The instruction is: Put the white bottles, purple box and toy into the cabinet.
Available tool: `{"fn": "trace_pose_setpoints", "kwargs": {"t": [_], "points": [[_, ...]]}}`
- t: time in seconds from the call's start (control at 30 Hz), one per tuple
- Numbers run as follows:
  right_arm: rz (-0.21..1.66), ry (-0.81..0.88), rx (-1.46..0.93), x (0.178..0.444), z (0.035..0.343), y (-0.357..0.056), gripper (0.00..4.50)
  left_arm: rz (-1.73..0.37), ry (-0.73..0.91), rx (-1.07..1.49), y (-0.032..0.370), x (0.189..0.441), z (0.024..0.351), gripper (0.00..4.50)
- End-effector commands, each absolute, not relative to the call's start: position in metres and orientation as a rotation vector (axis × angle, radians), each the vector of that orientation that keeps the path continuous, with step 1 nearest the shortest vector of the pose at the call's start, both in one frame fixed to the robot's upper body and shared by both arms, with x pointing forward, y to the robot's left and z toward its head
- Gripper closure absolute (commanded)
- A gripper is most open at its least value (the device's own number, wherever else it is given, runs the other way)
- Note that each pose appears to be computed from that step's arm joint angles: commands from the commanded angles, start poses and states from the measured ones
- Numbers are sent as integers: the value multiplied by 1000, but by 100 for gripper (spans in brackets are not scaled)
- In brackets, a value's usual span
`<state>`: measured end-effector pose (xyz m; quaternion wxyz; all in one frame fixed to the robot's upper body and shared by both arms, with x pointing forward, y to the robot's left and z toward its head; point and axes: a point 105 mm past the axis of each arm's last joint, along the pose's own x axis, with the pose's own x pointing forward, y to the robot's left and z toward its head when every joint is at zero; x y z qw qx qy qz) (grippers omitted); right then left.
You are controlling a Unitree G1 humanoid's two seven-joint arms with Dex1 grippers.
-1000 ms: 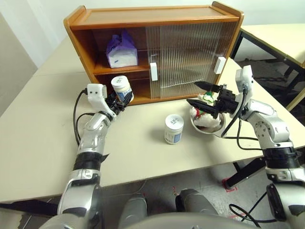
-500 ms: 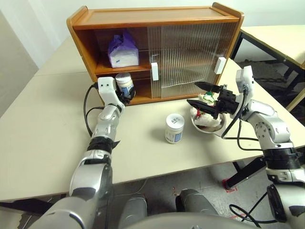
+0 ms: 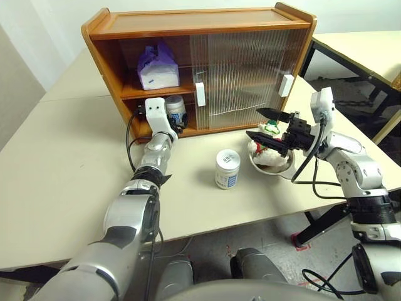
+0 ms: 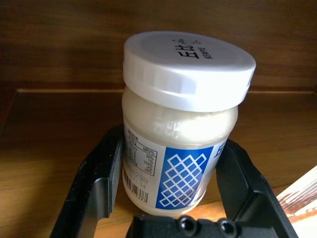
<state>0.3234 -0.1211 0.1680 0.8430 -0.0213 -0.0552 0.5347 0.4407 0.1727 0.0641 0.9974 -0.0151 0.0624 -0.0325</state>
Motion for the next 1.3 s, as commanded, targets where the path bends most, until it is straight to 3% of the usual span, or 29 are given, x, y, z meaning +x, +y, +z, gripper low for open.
{"fn": "trace_pose_setpoints", "kwargs": {"t": [0.03,0.33,0.47,0.87,1.27,1.3], "points": [[1124,-119,-55,322,170,-123,0,-45,114,9,176,443,68,143],[1123,-118,-58,323,171,-124,0,-27,128,40,179,441,63,143],[1127,-119,-55,324,171,-123,0,-58,108,29,175,441,65,4],[1140,-113,-47,323,168,-121,0,-69,18,-19,186,426,63,1],[1163,-108,-40,324,166,-118,0,-26,-65,2,213,380,66,1],[1166,-109,-40,324,166,-117,0,-8,-62,-9,215,380,65,19]]}}
